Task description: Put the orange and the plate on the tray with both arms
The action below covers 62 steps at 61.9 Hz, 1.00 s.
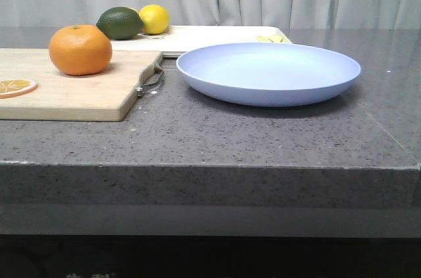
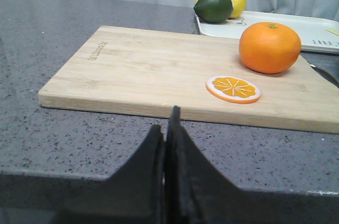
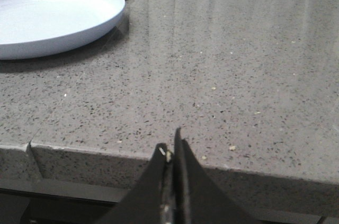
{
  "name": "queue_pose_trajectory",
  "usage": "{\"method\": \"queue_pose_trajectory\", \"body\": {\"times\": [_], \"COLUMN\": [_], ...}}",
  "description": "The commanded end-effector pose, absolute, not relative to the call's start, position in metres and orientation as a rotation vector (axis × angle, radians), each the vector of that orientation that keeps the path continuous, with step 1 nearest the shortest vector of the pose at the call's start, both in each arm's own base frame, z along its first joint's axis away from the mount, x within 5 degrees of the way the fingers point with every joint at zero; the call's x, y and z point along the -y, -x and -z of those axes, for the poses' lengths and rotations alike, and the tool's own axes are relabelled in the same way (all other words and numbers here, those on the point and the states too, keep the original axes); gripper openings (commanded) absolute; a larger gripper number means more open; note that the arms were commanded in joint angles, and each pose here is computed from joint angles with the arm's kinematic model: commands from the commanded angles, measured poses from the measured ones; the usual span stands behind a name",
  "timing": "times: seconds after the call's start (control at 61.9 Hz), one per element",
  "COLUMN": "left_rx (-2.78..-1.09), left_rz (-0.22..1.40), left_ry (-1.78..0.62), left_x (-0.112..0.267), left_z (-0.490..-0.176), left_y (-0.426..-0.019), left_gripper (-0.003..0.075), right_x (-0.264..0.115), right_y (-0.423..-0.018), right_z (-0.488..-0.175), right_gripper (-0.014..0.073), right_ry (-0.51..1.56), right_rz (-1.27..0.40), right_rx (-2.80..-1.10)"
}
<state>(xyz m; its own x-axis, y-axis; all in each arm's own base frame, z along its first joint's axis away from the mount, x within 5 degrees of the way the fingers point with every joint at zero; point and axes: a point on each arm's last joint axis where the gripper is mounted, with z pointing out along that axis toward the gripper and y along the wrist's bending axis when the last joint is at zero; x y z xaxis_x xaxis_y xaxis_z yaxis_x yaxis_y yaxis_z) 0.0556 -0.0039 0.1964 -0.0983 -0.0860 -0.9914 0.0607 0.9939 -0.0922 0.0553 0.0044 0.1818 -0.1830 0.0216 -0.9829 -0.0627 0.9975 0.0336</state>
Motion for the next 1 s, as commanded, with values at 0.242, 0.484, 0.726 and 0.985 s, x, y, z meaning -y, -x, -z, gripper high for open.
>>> {"method": "queue_pose_trajectory", "body": {"times": [0.242,0.484,0.726,0.985], "left_rx": [-1.563,-1.521,-1.321,-1.344], "left_rz": [0.141,0.136,0.097,0.098], "left_ry": [0.034,0.028,-0.016,-0.003], "left_x": [0.004,0.004,0.004,0.003], "left_z": [-0.204,-0.208,-0.228,-0.302], "left_y": [-0.055,-0.055,-0.051,-0.045], "left_gripper": [-0.0018,-0.0018,-0.0017,-0.0017], "right_x": [-0.004,-0.004,-0.004,-0.005], "right_y": [-0.055,-0.055,-0.05,-0.042], "right_z": [-0.192,-0.198,-0.225,-0.308], "right_gripper": [-0.0069,-0.0069,-0.0069,-0.006], "right_ry": [0.029,-0.004,-0.005,0.011], "right_rz": [-0.071,-0.104,-0.108,-0.119], "right_rx": [-1.643,-1.578,-1.496,-1.471]}}
